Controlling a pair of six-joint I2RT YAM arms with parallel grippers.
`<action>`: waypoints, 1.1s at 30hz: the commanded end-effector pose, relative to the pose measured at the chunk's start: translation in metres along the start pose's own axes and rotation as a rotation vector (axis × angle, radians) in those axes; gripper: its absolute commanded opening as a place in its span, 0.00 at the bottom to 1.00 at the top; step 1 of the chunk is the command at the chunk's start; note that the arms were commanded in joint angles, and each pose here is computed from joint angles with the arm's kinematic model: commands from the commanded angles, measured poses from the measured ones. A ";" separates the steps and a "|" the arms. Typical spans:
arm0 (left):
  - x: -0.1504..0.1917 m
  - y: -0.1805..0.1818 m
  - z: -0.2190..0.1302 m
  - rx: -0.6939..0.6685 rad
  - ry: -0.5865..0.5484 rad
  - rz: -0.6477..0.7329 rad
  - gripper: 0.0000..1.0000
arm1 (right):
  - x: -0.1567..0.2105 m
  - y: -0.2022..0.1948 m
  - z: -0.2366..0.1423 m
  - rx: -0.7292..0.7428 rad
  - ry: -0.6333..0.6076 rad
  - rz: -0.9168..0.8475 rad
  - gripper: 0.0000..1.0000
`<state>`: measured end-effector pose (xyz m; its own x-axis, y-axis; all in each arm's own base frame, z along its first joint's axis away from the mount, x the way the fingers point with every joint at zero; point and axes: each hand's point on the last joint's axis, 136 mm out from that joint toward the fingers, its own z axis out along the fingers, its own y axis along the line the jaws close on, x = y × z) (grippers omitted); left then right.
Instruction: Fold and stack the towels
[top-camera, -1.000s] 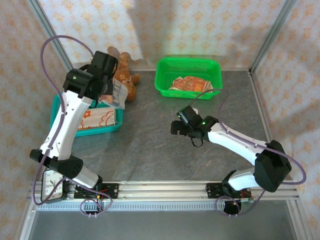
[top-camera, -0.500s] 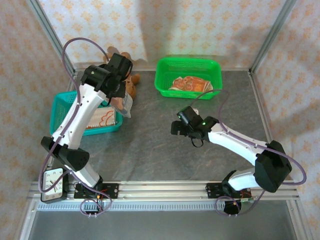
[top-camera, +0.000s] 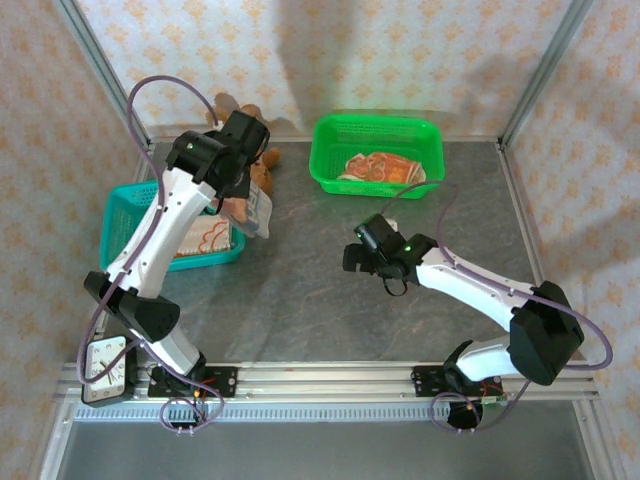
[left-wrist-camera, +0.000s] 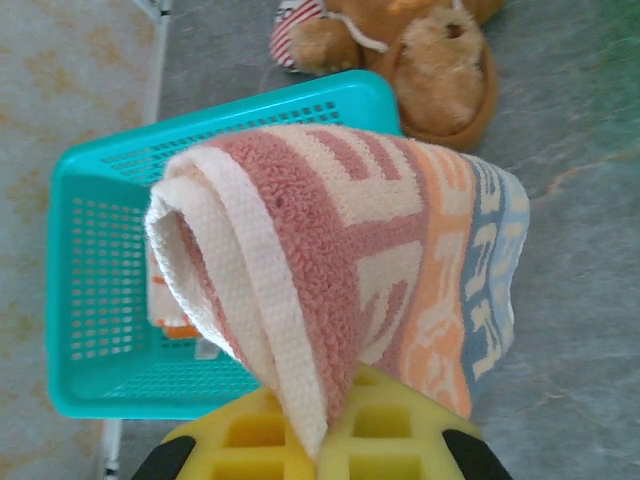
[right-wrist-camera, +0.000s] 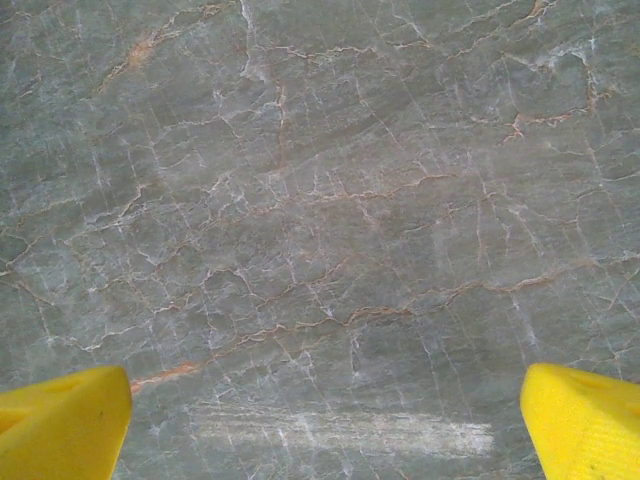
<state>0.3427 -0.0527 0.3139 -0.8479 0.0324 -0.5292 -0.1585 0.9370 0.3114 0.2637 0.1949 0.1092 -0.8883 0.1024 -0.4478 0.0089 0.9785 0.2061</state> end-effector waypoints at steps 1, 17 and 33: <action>0.007 0.037 0.003 -0.159 0.026 0.056 0.00 | 0.000 -0.003 -0.001 0.016 -0.010 0.004 0.99; 0.058 0.080 0.104 -0.362 0.211 0.102 0.00 | -0.005 0.000 -0.001 0.015 -0.016 -0.020 0.99; 0.069 0.088 0.170 -0.540 0.305 0.179 0.00 | 0.003 -0.013 -0.004 0.040 -0.019 -0.020 0.99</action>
<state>0.3539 0.0806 0.1573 -0.9836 -0.0080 -0.1804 -0.1398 0.6660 0.7327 0.2611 0.1913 0.1066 -0.8890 0.0864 -0.4496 -0.0017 0.9814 0.1921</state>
